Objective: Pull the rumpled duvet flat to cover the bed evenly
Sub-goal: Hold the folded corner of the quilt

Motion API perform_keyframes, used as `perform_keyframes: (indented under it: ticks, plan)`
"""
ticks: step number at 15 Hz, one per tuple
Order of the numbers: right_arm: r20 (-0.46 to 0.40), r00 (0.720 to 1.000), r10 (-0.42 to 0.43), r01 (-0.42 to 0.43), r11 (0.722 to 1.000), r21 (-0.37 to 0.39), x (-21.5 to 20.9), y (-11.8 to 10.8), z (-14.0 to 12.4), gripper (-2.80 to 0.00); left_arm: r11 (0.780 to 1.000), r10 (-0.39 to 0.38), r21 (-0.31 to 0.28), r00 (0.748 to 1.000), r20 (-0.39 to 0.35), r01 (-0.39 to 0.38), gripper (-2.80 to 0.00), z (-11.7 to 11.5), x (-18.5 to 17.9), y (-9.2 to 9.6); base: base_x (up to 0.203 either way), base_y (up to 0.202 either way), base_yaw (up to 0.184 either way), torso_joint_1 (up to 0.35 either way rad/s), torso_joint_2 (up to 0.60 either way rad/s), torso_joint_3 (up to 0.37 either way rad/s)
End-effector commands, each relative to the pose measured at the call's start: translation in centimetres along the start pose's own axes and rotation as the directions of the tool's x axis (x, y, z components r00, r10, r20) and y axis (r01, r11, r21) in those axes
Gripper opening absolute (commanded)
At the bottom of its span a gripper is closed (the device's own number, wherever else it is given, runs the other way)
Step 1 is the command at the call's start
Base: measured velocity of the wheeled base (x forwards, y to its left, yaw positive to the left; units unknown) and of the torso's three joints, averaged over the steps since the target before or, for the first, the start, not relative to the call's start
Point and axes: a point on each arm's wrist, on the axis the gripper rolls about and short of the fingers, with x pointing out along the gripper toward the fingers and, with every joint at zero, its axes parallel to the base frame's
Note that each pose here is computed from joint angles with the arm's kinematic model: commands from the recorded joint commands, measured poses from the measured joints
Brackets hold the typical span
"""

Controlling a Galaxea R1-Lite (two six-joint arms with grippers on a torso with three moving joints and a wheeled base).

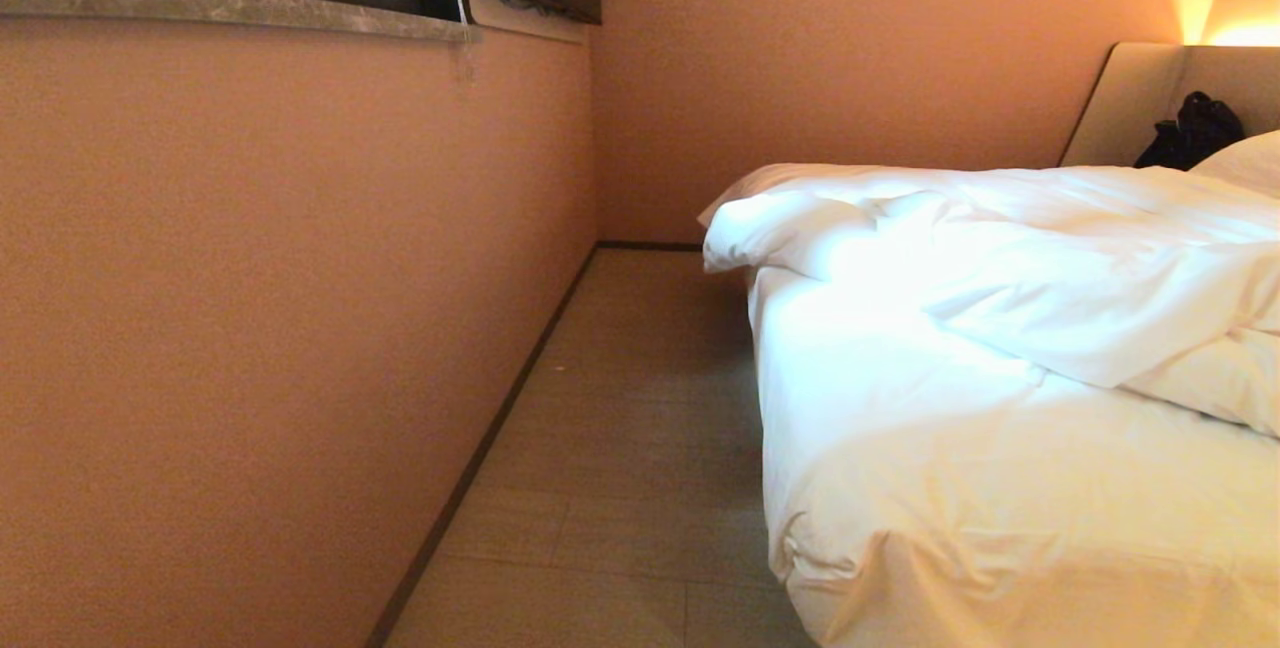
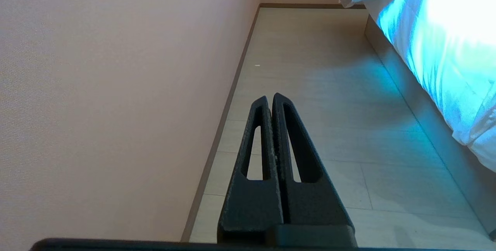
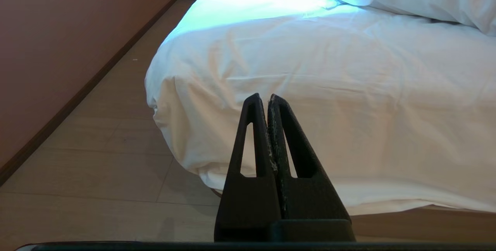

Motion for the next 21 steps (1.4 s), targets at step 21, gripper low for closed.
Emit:
perform_keyframes:
  ticks: [21]
  plan:
    - [0.0, 1.0, 0.0, 0.0, 1.0, 0.01, 0.0, 0.0, 0.0, -2.8, 1.0, 0.0, 0.002, 1.0, 0.0, 0.0, -2.8, 0.01, 0.01, 0.0, -0.038, -0.023, 0.001, 0.001, 0.0, 0.002]
